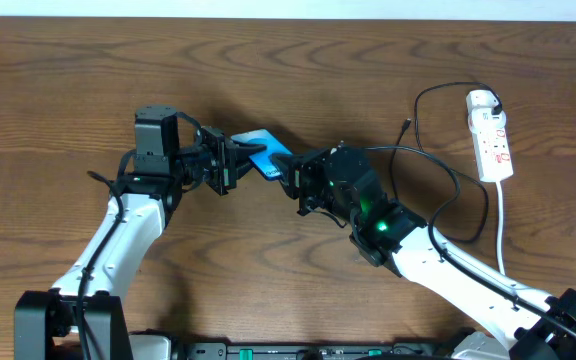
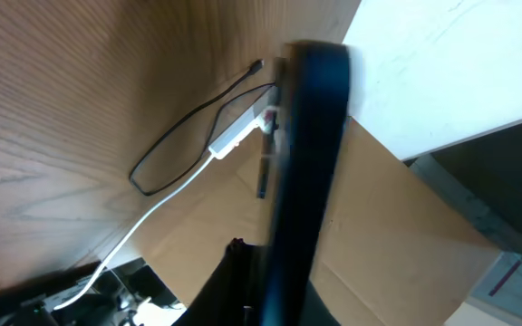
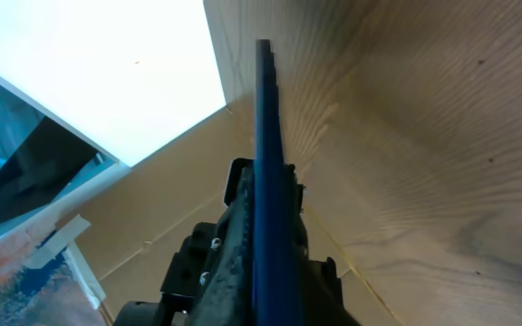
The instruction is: Plug charger to phone and switch on socket
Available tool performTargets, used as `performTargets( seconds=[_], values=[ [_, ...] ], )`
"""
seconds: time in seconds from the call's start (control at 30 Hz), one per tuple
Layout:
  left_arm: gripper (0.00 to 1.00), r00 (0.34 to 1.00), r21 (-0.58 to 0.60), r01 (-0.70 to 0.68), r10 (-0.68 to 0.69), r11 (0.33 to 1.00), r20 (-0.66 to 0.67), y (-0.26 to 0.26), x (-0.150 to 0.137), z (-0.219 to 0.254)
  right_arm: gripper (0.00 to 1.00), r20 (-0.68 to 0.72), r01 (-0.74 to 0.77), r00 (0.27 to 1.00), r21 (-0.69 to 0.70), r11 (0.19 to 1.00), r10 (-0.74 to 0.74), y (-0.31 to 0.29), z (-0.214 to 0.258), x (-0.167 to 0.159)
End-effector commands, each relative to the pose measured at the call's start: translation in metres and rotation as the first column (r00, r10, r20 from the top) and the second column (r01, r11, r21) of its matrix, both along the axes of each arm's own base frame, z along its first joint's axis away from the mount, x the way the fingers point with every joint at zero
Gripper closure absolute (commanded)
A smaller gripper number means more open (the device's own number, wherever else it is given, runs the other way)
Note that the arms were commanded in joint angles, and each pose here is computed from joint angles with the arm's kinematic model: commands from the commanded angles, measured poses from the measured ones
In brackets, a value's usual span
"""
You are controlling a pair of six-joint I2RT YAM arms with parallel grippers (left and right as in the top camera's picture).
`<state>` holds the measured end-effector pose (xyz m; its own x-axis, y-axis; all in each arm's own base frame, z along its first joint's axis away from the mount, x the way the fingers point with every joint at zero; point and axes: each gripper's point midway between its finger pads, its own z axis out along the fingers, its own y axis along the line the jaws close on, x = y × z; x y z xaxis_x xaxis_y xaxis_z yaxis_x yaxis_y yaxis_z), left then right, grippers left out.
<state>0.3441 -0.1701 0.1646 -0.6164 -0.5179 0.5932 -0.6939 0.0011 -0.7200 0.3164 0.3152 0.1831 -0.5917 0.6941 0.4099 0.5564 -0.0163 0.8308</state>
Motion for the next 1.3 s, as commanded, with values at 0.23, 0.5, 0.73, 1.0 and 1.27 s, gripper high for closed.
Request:
performTargets(
  seconds=[0.23,0.5,0.73,1.0,1.27],
  values=[
    [0.92,1.000,-0.040,0.025,-0.025,0.999,0.005,-0.005,-0.002,0.013,0.83,0.102,-0.109,0.988,-0.100,0.989,0.120,0.010,-0.002,-0.012],
    [0.92,0.997,0.004,0.027,-0.028,1.000,0.067,-0.002,0.001,0.010,0.59,0.131,-0.090,0.986,-0.132,0.987,0.107,0.006,-0.002,-0.007],
    [0.92,0.983,0.115,-0.002,-0.019,0.993,0.183,0.006,0.012,0.003,0.51,0.325,-0.015,0.936,-0.350,0.937,0.136,-0.011,-0.003,0.010],
    [0.93,0.890,0.373,-0.045,-0.132,0.927,0.436,0.023,0.029,-0.009,0.41,0.522,0.150,0.733,-0.750,0.644,0.437,-0.038,-0.002,0.032],
    [0.92,0.812,0.525,-0.083,-0.248,0.847,0.529,0.035,0.037,-0.017,0.01,0.310,0.195,0.648,-0.951,0.242,0.696,-0.069,-0.034,0.030]
  ],
)
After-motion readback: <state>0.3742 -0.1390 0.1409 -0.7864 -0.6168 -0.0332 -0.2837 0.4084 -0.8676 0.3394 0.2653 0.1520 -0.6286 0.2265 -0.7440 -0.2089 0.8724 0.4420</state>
